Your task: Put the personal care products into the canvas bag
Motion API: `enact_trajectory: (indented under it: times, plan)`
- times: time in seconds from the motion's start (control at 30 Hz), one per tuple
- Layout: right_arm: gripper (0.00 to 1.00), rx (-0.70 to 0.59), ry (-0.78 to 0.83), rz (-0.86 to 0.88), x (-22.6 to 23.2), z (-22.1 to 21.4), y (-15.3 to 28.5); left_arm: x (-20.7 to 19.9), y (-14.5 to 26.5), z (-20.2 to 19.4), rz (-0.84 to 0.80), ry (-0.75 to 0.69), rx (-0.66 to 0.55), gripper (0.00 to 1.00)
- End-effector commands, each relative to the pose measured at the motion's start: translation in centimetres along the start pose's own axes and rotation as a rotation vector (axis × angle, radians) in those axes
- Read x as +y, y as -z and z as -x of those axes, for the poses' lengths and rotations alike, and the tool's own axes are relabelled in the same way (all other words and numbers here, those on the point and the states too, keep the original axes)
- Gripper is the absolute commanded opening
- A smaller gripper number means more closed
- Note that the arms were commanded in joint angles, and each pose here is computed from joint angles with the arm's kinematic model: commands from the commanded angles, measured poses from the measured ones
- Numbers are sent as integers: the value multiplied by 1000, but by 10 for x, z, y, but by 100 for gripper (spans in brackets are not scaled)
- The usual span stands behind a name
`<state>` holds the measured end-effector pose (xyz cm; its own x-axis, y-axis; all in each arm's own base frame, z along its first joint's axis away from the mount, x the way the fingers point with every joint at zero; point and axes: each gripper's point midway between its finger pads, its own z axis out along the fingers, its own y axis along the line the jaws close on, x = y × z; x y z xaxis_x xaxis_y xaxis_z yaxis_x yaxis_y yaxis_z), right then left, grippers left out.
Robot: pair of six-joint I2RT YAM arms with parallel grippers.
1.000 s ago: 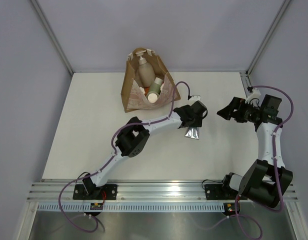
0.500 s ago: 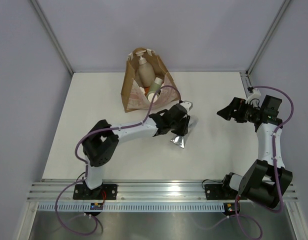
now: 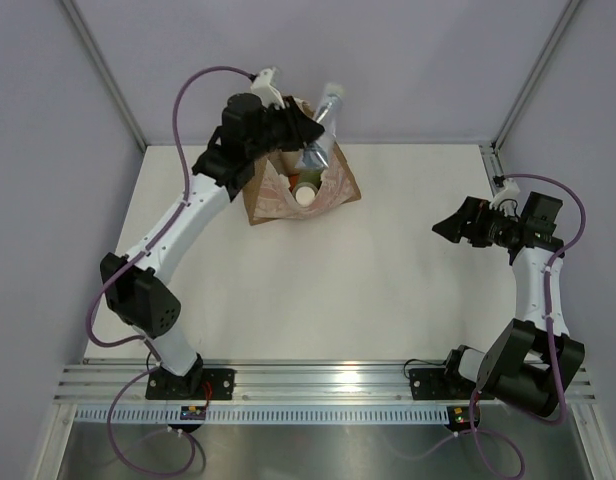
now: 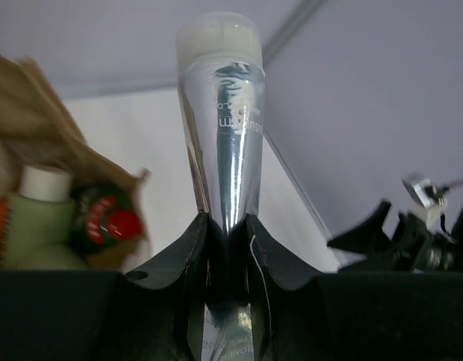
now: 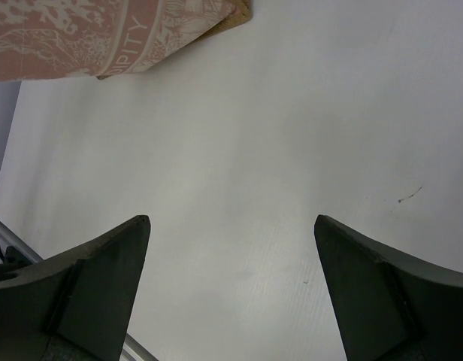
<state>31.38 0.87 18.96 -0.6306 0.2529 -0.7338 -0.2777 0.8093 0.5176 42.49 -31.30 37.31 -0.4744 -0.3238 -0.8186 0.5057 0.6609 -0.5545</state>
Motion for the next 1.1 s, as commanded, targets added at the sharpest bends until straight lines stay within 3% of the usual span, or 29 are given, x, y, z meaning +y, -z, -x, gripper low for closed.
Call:
enact_trajectory:
  times: [0.0,0.17,0.47,0.6,0.63,0.73,0.9,0.93,1.03,1.07]
  plan:
    - [99,-22,52,35,9,4,4,25,-5,52,43,35,-123,13]
    - [99,-21,68,32,11,3,7,88,-26,56,200,52,-134,13]
    - [99,-8,65,25,7,-1,5,126,-36,51,318,37,-132,16]
    - [100,-5,65,26,7,-2,5,129,-42,39,307,62,-92,46]
    - [99,-2,70,24,6,-3,5,126,-43,35,292,71,-76,71]
    - [99,16,104,23,6,-3,7,111,-38,41,240,58,-69,99]
    - [100,60,215,-118,-7,15,26,67,-1,63,127,-79,-87,99]
    - [99,52,262,-143,-7,22,31,42,26,80,81,-131,-129,99]
    - [100,-54,307,-310,-12,58,53,37,62,57,62,-257,-110,99]
    - [100,-112,330,-349,-10,76,60,17,99,68,49,-310,-167,99]
